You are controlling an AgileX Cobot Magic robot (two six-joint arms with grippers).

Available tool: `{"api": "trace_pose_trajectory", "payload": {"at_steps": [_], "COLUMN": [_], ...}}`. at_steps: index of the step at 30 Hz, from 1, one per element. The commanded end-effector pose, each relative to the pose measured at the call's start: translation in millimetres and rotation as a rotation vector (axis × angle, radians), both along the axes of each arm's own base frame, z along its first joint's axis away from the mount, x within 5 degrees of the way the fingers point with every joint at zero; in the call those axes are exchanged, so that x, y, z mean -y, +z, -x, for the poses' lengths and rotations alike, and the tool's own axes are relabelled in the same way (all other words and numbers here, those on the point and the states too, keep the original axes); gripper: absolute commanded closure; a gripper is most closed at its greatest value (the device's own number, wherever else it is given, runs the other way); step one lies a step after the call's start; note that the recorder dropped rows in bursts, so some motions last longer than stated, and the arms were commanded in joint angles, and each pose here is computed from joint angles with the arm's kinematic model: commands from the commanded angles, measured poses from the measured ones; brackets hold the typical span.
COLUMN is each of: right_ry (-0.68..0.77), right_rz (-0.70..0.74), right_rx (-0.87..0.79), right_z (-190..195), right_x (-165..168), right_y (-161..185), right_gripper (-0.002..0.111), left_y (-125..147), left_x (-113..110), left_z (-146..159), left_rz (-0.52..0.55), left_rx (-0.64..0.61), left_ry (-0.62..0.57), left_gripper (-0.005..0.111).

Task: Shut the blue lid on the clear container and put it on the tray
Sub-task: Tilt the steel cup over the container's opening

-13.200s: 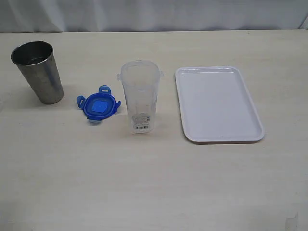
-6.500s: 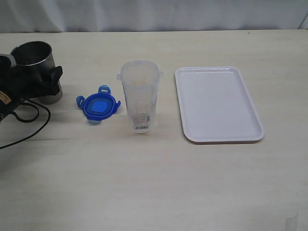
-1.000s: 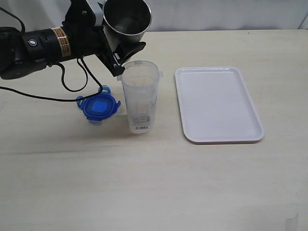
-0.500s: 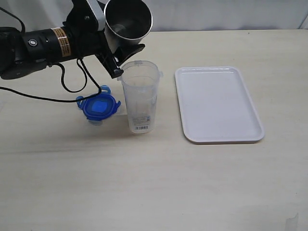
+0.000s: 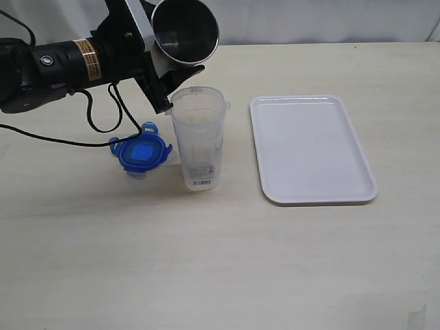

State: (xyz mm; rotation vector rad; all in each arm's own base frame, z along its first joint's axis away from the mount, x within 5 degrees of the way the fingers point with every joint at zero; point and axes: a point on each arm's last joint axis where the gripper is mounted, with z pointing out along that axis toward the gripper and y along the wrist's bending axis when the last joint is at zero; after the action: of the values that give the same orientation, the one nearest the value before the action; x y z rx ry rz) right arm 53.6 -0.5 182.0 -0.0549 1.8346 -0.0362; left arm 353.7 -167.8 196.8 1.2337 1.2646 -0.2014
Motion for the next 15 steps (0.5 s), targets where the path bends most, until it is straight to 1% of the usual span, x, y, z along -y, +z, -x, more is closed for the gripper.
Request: {"api": "trace_pose_trajectory", "payload": {"at_steps": [1,7,15], "right_ry": [-0.004,-0.004,-0.004], "right_rz": [-0.001,-0.001,-0.001], "right_rx": [0.005,0.005,0.005], "right_z": [0.2,0.2,0.2], "right_x": [0.2,0.2,0.2], "right_y": [-0.1,-0.1,-0.1], "right_gripper": [0.103,0.103,0.103], "left_y": [15.9,16.1,18.9], "left_x": [0.7,0.8,1.8], "left_z": [-2.2,-2.1,-1.0], "left_rz": [0.015,0.006,0.027], "left_rx": [0.085,0.100,0.114], "left_ry": [0.000,-0.004,-0.018], "left_gripper": [0.107,0.107,0.107]}}
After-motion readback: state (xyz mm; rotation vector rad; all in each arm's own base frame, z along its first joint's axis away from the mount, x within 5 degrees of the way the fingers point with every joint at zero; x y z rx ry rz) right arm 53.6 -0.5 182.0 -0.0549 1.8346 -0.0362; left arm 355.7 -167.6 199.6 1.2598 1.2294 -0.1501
